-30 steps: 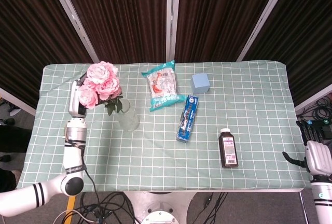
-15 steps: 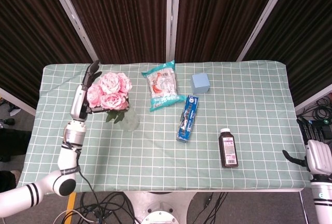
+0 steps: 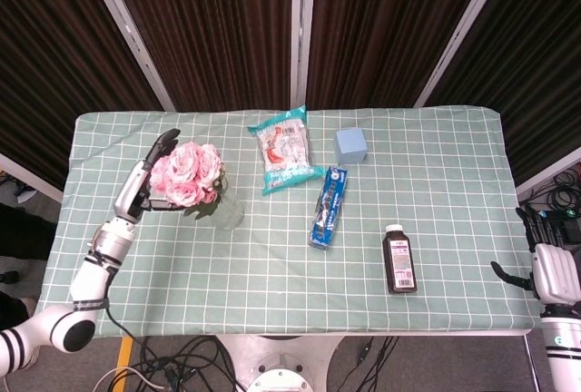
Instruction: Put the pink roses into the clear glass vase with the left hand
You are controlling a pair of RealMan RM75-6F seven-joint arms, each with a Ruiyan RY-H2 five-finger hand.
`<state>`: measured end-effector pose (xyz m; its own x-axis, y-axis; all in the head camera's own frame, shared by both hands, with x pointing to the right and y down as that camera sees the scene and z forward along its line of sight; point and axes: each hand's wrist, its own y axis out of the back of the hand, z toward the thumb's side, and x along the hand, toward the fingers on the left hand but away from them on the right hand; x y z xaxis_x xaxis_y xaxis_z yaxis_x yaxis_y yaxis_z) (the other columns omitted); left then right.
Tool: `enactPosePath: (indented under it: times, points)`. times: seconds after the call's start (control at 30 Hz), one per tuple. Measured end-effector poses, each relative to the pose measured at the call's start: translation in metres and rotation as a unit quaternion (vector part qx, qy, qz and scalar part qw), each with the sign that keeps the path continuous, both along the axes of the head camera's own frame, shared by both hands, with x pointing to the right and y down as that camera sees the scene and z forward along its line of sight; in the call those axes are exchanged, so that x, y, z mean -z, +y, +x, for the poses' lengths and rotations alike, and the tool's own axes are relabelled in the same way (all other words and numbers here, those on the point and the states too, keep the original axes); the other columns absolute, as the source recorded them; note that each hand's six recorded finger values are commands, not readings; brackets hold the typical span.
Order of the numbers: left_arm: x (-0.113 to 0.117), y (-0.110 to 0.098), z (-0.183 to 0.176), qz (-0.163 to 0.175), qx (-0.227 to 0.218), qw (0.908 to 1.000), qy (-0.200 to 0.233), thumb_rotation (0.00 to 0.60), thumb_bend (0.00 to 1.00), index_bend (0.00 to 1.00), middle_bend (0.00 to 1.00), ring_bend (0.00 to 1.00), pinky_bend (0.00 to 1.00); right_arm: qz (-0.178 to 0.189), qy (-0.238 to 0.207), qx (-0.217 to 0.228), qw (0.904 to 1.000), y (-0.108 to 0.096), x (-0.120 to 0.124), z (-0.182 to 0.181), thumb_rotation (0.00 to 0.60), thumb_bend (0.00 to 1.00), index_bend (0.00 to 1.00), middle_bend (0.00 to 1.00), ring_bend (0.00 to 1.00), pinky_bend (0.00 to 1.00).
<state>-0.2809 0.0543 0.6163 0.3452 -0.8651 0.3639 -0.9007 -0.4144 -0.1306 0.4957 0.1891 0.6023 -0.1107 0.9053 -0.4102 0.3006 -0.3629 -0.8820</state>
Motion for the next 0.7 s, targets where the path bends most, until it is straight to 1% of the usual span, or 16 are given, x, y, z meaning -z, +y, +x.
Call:
enactPosePath:
  times: [0.1,0.17,0.27,0.37,0.43,0.53,0.67,0.7]
  points:
    - [-0.001,0.006,-0.003,-0.030,-0.022,0.9993,0.005,0.600,0.00,0.00,0.00,0.00,0.02,0.002,0.000,0.002,1.0000,0.000,0.000,-0.001,0.600,0.12,0.00,0.00,0.00,0.00]
    - [-0.002,0.010,-0.004,-0.043,-0.040,0.9983,0.003,0.600,0.00,0.00,0.00,0.00,0.02,0.004,0.000,0.002,1.0000,-0.001,0.001,-0.001,0.600,0.12,0.00,0.00,0.00,0.00]
    - [-0.002,0.016,-0.005,-0.055,-0.077,0.9955,-0.010,0.600,0.00,0.00,0.00,0.00,0.02,0.004,0.000,0.001,1.0000,-0.001,0.001,0.000,0.600,0.12,0.00,0.00,0.00,0.00]
    - [-0.003,0.022,-0.012,-0.062,-0.112,0.9911,-0.036,0.600,0.01,0.00,0.00,0.00,0.02,0.004,0.000,0.001,1.0000,0.000,0.001,-0.001,0.600,0.12,0.00,0.00,0.00,0.00]
    - [-0.005,0.024,-0.021,-0.063,-0.126,0.9882,-0.060,0.600,0.01,0.00,0.00,0.00,0.02,0.004,-0.001,0.001,1.0000,0.000,0.001,-0.001,0.600,0.12,0.00,0.00,0.00,0.00]
    - [-0.006,0.023,-0.029,-0.055,-0.135,0.9856,-0.086,0.600,0.01,0.00,0.00,0.00,0.01,0.004,0.000,0.000,1.0000,0.000,0.002,0.000,0.600,0.12,0.00,0.00,0.00,0.00]
    - [-0.007,0.022,-0.040,-0.032,-0.143,0.9801,-0.134,0.600,0.02,0.00,0.00,0.00,0.01,0.002,0.000,-0.001,1.0000,0.000,0.001,0.001,0.600,0.12,0.00,0.00,0.00,0.00]
    - [-0.007,0.021,-0.045,-0.023,-0.145,0.9772,-0.154,0.600,0.04,0.00,0.00,0.00,0.01,0.001,0.000,-0.001,1.0000,0.000,0.001,0.001,0.600,0.12,0.00,0.00,0.00,0.00]
